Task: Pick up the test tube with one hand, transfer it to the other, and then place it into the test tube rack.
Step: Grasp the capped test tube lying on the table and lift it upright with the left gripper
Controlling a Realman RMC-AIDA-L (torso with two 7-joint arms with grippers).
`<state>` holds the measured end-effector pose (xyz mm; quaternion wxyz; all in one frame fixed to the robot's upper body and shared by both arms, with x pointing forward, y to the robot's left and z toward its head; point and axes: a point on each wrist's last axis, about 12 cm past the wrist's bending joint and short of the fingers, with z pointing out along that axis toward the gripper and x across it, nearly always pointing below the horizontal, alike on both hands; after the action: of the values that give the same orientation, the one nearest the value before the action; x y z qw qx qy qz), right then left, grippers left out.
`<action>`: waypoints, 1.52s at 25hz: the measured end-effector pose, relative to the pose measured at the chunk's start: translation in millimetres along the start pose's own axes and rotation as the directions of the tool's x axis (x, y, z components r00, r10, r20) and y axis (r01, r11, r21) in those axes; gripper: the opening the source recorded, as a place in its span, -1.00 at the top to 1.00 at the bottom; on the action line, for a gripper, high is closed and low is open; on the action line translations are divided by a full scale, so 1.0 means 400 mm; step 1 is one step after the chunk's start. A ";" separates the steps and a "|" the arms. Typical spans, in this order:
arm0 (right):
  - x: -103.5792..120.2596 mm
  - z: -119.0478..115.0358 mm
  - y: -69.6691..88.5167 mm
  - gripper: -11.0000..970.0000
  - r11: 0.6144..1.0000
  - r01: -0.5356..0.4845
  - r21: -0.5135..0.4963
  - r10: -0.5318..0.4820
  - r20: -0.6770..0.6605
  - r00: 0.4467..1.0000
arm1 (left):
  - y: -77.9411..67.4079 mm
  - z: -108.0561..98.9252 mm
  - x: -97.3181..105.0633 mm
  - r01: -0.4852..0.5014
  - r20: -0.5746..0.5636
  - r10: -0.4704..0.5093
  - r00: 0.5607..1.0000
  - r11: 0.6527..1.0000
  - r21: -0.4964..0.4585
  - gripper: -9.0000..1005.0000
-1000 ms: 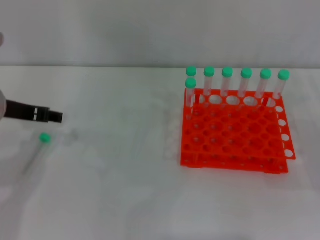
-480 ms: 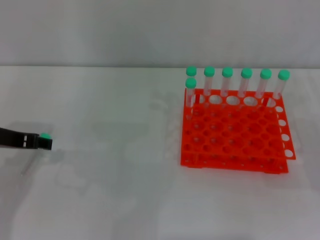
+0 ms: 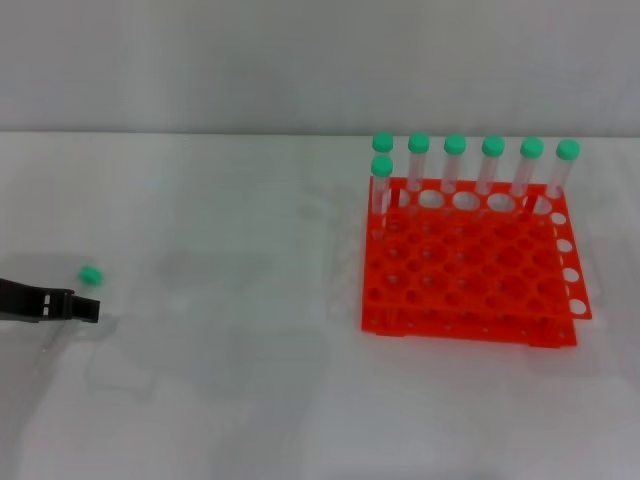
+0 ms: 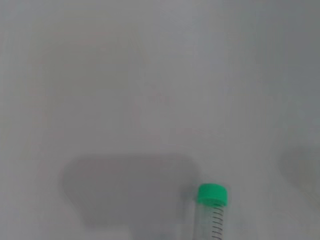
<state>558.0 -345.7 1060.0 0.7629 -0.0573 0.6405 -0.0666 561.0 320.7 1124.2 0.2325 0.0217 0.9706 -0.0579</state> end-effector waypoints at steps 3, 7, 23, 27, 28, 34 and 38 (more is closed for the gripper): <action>0.000 0.000 0.000 -0.81 1.000 0.000 0.000 0.000 0.000 1.000 | 0.002 0.005 -0.001 0.004 -0.001 -0.004 1.000 1.000 0.000 -0.53; -0.001 0.002 0.000 -0.81 1.000 0.000 0.000 0.000 0.001 1.000 | 0.001 0.007 -0.004 0.001 -0.002 -0.001 1.000 1.000 0.000 -0.52; -0.001 0.002 -0.001 -0.81 1.000 0.001 0.000 -0.001 0.001 1.000 | 0.006 0.018 0.014 0.012 -0.043 -0.012 0.999 1.000 -0.003 -0.52; -0.001 0.002 -0.002 -0.81 1.000 0.001 0.000 -0.001 0.001 1.000 | 0.008 0.019 0.015 0.013 -0.045 -0.013 0.999 1.000 -0.005 -0.52; -0.001 0.002 -0.001 -0.81 1.000 0.001 0.000 -0.001 0.001 1.000 | 0.008 0.019 0.015 0.013 -0.046 -0.013 0.999 1.000 -0.006 -0.52; -0.001 0.001 0.000 -0.81 1.000 0.000 0.000 0.000 0.003 1.000 | 0.010 0.020 0.020 0.010 -0.062 -0.011 0.998 1.000 -0.014 -0.52; -0.001 0.002 0.001 -0.81 1.000 0.000 -0.001 0.000 0.003 1.000 | 0.011 0.019 0.020 0.016 -0.062 -0.017 0.998 1.000 -0.014 -0.52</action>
<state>558.5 -345.4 1060.6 0.7639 -0.0575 0.6393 -0.0662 557.7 324.4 1113.5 0.2018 0.0138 0.9779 -0.0524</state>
